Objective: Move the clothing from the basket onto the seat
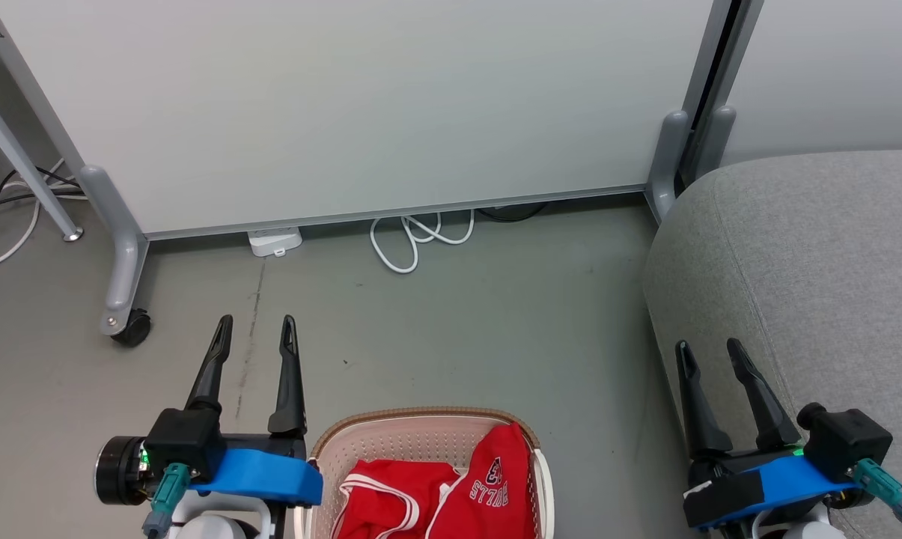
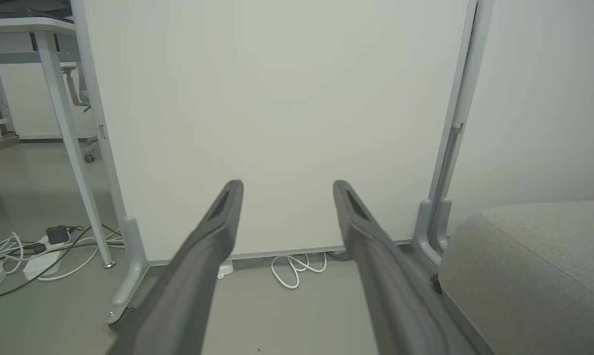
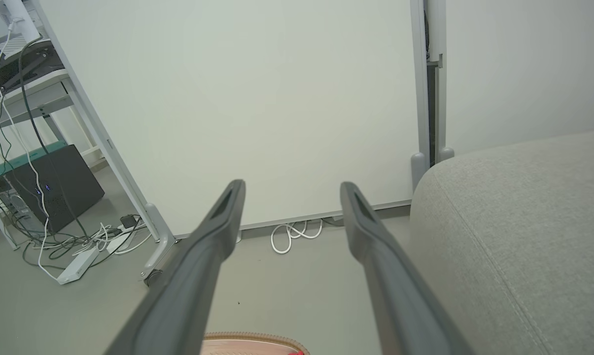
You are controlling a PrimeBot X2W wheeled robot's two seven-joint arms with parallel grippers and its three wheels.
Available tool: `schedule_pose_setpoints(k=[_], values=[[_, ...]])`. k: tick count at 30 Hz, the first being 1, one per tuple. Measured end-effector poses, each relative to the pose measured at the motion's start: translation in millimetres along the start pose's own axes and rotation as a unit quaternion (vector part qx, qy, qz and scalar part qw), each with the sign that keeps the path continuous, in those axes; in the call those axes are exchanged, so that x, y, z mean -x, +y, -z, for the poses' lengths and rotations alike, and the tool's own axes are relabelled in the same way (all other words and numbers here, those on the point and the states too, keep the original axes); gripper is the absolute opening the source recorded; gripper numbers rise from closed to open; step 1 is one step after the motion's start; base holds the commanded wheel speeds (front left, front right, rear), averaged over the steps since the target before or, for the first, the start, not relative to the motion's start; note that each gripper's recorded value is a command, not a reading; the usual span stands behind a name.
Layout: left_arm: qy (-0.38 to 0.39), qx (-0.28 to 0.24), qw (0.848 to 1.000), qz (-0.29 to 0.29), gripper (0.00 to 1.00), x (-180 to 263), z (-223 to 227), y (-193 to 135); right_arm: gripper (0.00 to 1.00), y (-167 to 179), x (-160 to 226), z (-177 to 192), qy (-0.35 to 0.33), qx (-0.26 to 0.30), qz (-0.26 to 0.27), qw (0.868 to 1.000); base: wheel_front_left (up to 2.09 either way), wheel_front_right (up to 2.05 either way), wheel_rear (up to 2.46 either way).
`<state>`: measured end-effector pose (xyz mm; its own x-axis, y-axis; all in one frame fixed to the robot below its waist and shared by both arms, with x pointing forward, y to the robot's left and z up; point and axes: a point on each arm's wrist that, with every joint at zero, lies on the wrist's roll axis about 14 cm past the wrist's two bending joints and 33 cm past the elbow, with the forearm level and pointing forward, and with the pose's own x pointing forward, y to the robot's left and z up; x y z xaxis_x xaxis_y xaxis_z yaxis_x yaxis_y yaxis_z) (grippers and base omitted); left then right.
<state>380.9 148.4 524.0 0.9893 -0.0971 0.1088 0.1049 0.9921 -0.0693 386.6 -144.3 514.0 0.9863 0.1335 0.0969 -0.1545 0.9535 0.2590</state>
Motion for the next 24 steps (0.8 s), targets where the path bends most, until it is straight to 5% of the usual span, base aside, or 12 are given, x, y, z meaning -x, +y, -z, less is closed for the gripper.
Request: schedule_pose_setpoints(k=[24], values=[[-0.007,-0.013,0.999,0.036,1.0,1,2,-10,1.0,13,-2,0,-0.006,0.059,-0.028,0.998,0.0,0.0,0.0]])
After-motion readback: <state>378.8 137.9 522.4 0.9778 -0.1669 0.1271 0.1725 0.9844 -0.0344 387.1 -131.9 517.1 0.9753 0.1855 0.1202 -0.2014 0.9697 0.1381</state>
